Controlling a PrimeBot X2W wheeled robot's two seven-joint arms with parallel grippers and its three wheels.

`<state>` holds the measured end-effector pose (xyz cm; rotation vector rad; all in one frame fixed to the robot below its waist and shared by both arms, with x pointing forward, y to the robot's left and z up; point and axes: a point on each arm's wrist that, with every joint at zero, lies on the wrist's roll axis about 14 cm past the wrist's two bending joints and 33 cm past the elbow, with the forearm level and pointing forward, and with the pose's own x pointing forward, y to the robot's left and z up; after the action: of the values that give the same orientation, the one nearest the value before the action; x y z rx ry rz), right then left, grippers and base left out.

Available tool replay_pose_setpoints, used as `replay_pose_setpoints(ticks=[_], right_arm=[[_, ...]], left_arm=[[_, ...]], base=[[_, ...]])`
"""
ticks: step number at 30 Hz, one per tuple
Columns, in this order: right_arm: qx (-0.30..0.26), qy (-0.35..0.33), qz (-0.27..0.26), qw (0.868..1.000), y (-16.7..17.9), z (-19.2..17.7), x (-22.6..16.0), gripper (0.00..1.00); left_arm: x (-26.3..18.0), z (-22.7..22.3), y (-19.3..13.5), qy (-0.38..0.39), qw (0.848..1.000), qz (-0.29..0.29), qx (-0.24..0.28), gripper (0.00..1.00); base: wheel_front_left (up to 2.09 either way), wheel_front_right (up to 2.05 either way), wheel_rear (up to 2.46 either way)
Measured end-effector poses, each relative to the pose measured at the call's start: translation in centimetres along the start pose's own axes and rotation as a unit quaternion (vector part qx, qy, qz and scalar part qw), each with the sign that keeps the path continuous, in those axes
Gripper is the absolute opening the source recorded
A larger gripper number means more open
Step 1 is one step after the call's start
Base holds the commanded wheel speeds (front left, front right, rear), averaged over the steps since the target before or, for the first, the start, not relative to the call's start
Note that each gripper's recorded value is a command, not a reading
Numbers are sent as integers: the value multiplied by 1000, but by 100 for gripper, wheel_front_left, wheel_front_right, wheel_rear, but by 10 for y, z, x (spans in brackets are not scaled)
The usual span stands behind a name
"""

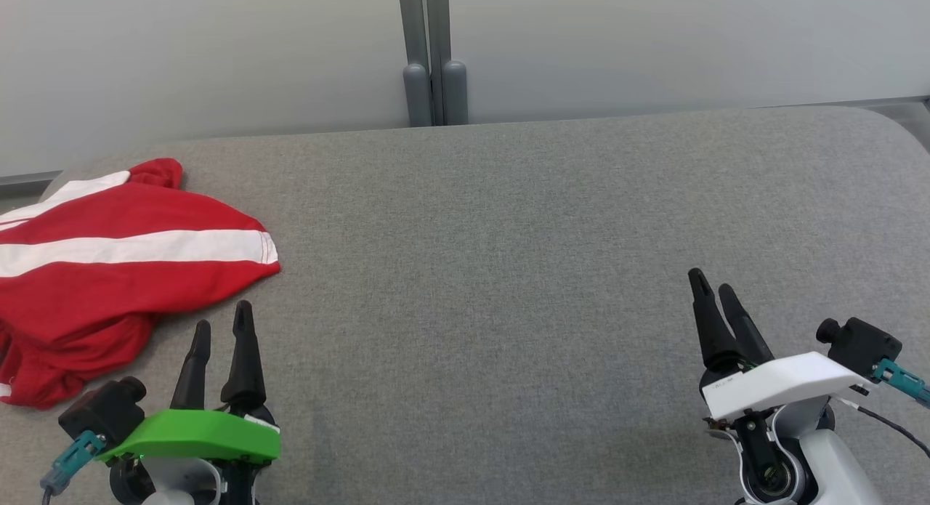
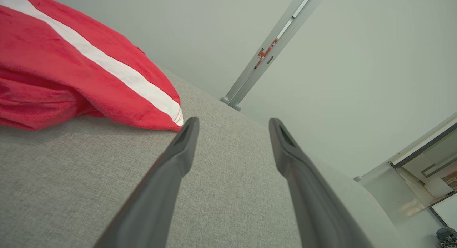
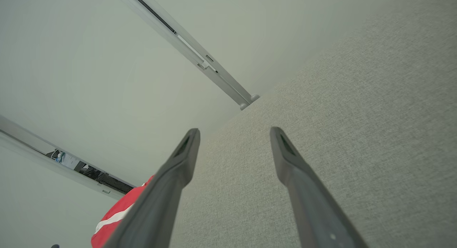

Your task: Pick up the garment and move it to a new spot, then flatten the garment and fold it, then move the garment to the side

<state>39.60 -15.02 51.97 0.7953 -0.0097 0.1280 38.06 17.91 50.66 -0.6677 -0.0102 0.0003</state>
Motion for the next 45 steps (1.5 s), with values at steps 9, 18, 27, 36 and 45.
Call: replay_pose_setpoints(ticks=[9,18,27,36,45], right_arm=[[-63,1,5,998,1,-3,2,100],[-105,3,17,994,7,-7,4,100],[-141,1,31,989,13,-9,7,100],[-177,-2,42,983,17,-10,8,100],[-208,-11,56,976,24,-7,9,100]], left_arm=[[0,0,-3,-5,999,-5,52,100],[1,0,-8,-10,995,-17,93,100],[0,0,-12,-15,990,-27,136,100],[1,0,-16,-21,984,-37,172,100],[1,0,-20,-27,977,-46,205,100]], base=[[0,0,0],[0,0,0],[0,0,0],[0,0,0],[0,0,0]])
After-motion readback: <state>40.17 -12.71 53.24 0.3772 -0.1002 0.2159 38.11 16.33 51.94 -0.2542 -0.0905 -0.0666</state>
